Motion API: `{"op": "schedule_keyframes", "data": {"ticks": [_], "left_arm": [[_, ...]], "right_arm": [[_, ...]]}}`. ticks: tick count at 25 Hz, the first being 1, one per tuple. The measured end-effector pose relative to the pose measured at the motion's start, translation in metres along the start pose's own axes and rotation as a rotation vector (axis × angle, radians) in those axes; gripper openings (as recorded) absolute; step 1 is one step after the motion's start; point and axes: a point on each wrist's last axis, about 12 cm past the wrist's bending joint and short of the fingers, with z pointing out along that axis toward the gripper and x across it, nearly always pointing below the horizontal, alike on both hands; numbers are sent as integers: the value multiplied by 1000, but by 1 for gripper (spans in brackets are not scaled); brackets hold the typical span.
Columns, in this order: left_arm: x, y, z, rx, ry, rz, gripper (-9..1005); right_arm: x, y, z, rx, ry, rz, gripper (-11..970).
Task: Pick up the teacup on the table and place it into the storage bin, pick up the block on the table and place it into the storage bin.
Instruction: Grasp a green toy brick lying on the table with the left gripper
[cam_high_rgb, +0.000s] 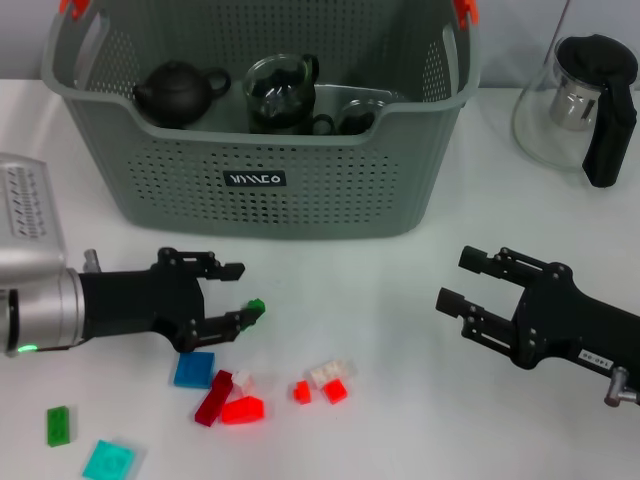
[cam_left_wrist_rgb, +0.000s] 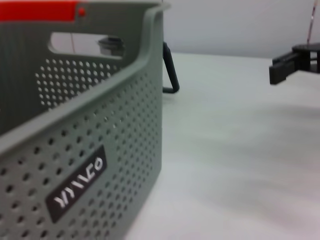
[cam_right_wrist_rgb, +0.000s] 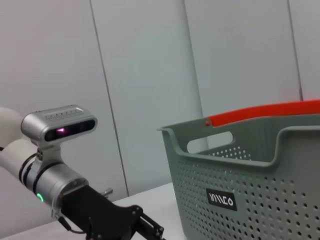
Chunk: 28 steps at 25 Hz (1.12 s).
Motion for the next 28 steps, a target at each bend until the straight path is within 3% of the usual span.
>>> {"op": "schedule_keyframes", "data": {"ticks": [2,9,28], "left_arm": [[1,-1,4,5,14,11,563],[5,-1,19,1,69,30,565],[9,7,22,-65,118,61,564]], "right_arm": [[1,0,-1,1,1,2,637],[2,1,-1,7,0,7,637],[1,1,-2,7,-1,6,637]]}}
